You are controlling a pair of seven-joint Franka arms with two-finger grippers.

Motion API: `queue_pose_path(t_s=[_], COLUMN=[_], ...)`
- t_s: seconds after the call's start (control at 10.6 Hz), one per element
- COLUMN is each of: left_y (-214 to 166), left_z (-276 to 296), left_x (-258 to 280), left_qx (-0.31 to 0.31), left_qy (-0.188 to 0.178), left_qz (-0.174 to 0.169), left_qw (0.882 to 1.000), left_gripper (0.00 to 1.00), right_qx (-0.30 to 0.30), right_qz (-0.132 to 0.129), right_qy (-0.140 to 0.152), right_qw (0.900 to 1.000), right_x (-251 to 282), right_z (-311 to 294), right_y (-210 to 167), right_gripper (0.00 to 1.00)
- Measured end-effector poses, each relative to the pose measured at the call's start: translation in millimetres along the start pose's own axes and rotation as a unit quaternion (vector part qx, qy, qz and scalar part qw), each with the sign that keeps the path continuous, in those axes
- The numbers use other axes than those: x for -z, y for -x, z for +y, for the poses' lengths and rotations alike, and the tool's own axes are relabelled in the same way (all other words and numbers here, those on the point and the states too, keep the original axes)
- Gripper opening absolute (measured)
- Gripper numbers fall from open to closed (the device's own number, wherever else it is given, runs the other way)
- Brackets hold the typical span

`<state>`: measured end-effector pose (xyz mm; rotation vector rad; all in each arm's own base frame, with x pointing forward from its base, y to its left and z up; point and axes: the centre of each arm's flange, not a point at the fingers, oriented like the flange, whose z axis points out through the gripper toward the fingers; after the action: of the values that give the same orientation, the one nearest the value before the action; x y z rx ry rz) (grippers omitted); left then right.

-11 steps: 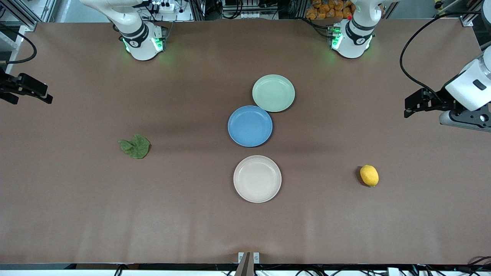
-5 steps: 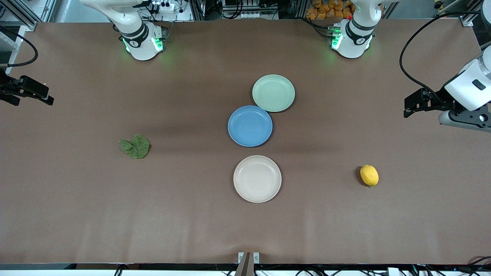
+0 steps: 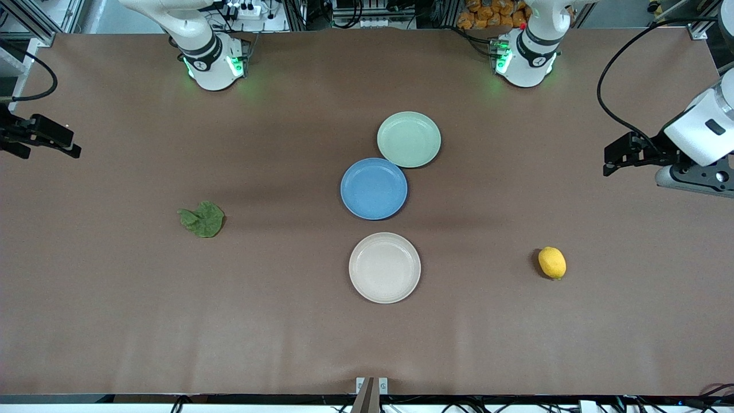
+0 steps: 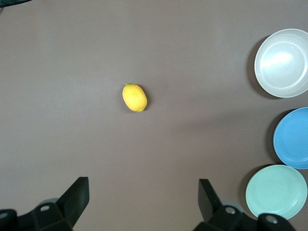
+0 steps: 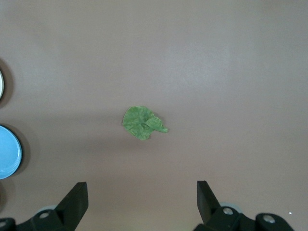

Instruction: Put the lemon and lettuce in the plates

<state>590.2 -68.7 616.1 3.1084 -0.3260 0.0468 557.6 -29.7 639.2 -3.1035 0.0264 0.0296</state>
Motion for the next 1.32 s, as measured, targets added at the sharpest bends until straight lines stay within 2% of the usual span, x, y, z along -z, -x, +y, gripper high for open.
queue_pose_path(t_s=[1.32], left_y=[-0.1], left_z=[1.1], left_x=[0.0], left_qx=[-0.001], left_qy=[0.0], left_qz=[0.0], left_qw=[1.0], left_gripper=[1.0], right_qx=[0.0], right_qz=[-0.008], right_qy=[0.0], right_qw=[1.0], right_x=[-9.0], right_z=[0.1], right_y=[-4.6], right_gripper=[1.0])
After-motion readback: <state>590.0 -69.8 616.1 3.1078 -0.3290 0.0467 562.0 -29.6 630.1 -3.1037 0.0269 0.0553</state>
